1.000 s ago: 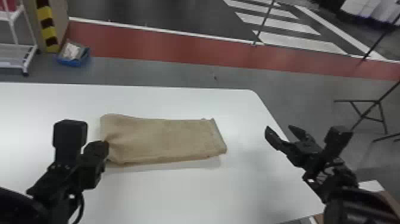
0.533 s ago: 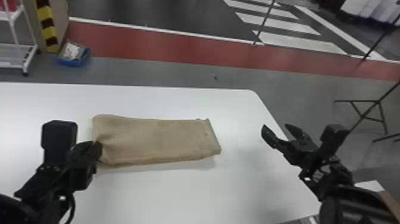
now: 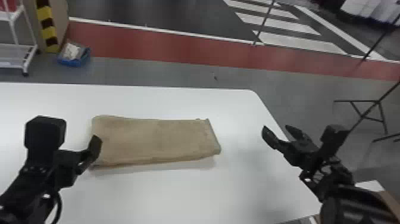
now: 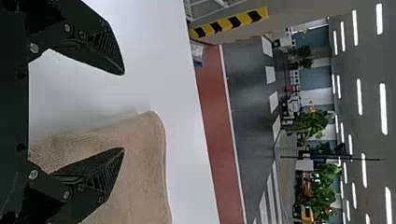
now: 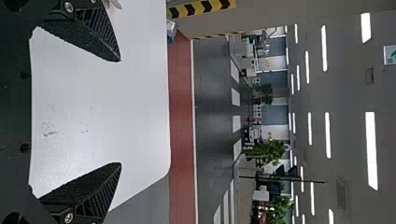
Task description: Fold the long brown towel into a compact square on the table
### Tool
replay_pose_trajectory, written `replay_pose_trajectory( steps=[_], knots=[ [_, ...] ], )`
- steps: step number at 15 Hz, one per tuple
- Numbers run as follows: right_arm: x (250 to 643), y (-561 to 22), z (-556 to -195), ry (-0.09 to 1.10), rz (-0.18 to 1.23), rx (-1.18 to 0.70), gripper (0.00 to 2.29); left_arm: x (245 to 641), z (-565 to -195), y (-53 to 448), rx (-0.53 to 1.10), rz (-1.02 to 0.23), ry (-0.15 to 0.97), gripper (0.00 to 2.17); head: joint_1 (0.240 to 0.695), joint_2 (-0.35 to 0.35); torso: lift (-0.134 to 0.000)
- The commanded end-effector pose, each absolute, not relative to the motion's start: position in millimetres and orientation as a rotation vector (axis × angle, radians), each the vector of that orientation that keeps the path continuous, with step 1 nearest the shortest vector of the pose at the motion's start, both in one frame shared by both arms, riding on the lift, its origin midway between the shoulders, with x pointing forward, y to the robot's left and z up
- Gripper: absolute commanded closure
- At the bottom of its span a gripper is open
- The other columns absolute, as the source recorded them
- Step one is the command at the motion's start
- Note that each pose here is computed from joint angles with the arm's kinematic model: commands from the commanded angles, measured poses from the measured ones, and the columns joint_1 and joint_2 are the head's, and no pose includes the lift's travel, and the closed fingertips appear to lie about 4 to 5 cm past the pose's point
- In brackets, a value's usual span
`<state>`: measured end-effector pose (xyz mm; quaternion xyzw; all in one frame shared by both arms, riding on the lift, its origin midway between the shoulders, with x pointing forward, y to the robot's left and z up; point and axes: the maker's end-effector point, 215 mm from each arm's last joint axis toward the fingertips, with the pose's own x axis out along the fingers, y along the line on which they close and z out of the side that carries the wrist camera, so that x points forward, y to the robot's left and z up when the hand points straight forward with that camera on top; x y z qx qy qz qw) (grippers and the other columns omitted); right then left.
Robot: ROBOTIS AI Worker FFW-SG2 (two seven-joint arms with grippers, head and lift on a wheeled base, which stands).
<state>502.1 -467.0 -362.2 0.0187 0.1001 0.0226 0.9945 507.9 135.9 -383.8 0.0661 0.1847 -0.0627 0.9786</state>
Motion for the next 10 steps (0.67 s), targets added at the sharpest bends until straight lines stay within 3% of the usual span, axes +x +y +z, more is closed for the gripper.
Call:
replay_pose_trajectory(
  steps=[1, 3, 7, 10],
  knots=[
    [502, -463, -364, 0.212, 0.05, 0.046, 0.09, 523, -367, 137, 0.122, -0.122, 0.321, 0.09, 0.695, -0.35, -0.128],
    [502, -459, -365, 0.217, 0.054, 0.051, 0.09, 535, -363, 127, 0.109, -0.139, 0.304, 0.26, 0.695, -0.341, -0.128],
    [500, -441, -383, 0.273, 0.076, 0.084, 0.09, 547, -380, 102, 0.066, -0.234, 0.36, 1.41, 0.695, -0.348, -0.128],
    [507, -418, -393, 0.335, 0.127, 0.122, 0.09, 544, -396, 96, 0.076, -0.269, 0.387, 1.42, 0.695, -0.346, -0.128]
  ],
)
